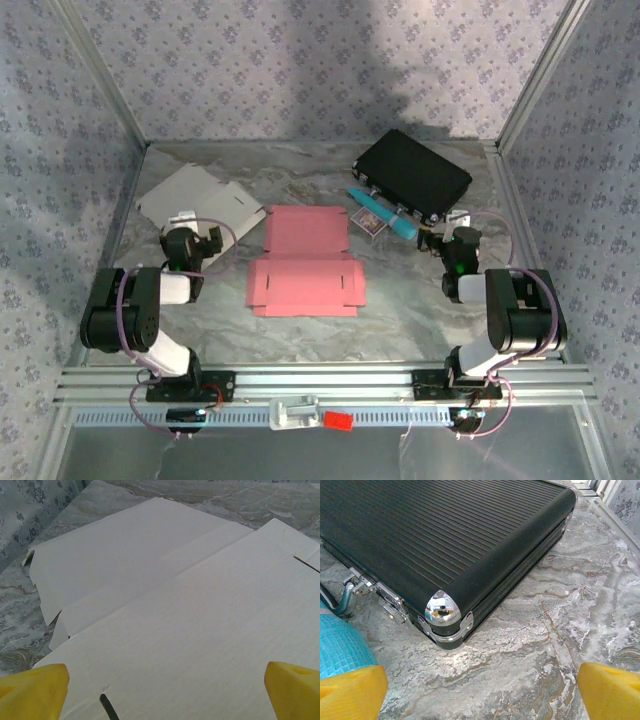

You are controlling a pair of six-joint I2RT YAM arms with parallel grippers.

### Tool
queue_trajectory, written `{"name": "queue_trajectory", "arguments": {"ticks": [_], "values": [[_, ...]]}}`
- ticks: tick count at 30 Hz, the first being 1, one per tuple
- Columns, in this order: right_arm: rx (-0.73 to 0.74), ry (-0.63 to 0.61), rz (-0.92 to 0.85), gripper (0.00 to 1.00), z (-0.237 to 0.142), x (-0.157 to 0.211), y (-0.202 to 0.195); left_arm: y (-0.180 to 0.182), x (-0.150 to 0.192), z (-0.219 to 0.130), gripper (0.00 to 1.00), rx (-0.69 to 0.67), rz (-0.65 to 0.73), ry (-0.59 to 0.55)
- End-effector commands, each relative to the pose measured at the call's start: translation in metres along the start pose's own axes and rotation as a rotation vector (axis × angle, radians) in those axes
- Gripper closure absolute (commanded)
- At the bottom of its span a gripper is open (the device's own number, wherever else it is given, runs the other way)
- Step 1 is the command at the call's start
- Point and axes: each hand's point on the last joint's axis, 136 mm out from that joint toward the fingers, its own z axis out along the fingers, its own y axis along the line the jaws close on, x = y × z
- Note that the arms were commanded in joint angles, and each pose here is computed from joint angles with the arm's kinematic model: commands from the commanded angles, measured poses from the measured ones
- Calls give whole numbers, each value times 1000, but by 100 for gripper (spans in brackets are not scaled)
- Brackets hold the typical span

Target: Fold the paper box

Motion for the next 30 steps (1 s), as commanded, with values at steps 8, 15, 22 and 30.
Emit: {"name": "queue_trajectory", "arguments": {"ticks": [8,15,22,30], "values": [[2,-17,-16,1,2,-8,-1,0,-15,0,0,7,-2,-49],[-1,-16,-13,1,2,-8,-1,0,-14,0,0,6,-4,-48],[-1,-16,-14,1,2,-8,-1,0,-14,0,0,6,-2,-47],[122,-111,-19,1,-22,-24,-11,-16,-33,-12,0,15,86,-41]]}}
